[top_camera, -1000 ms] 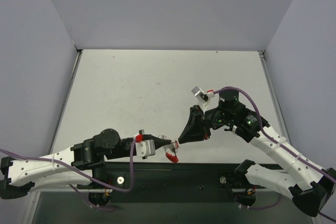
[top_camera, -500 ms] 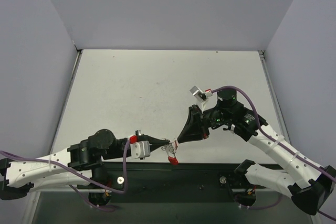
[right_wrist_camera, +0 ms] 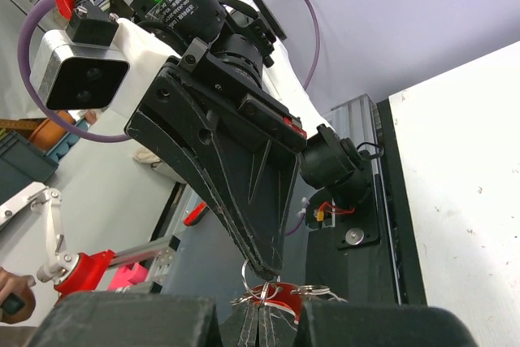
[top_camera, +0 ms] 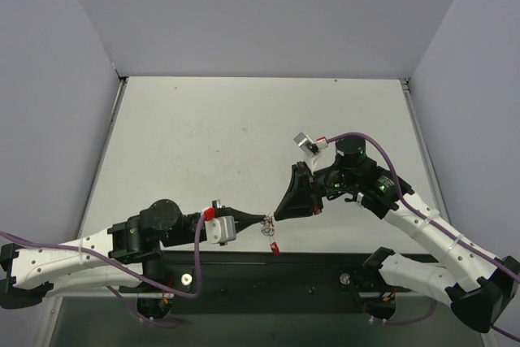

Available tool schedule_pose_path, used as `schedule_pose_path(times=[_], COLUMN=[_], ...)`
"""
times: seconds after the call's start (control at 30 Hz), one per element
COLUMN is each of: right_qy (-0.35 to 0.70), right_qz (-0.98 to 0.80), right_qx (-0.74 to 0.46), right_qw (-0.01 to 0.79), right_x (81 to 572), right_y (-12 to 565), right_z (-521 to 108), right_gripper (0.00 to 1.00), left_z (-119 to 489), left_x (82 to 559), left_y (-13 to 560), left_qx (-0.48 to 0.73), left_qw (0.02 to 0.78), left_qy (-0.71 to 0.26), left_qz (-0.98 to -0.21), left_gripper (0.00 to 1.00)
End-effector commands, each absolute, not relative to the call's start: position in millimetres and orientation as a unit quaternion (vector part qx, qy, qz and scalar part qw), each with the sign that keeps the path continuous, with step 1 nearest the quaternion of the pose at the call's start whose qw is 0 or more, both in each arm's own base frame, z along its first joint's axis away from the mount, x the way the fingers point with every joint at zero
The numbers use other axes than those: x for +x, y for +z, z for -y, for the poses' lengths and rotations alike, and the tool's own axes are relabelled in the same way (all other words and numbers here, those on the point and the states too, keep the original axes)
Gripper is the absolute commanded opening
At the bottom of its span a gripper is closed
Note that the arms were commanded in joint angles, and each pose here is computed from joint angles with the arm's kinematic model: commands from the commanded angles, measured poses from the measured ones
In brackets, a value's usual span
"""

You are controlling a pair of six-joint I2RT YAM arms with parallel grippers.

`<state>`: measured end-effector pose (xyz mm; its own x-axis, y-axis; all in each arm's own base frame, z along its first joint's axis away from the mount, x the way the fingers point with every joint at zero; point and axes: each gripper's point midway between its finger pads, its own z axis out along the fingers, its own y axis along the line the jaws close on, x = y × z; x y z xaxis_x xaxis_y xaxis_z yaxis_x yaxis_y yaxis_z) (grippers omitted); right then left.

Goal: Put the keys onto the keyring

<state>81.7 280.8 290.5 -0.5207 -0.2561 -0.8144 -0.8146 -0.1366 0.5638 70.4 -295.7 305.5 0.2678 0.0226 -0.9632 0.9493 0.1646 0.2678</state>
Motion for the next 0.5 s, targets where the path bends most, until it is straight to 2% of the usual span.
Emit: schedule_pose_path(times=[0.0, 0.47], right_qy=[0.622, 0.621], right_qz=[-0.588, -0.597], right_qx=[-0.451, -0.438], right_qw=[0.252, 0.256], right_x=[83.0, 83.2], right_y=[306.1, 312.3], right_z=[-284.1, -284.5], right_gripper=[0.00, 0.00], left_z=[290.3, 291.8], left_x=[72.5, 91.6], left_y=[356.4, 345.7], left_qx=[0.474, 0.458], left_qw=[0.650, 0.658], left_qy=[-0.403, -0.365], left_qz=[-0.437, -0.474], left_gripper=[0.00, 0.00])
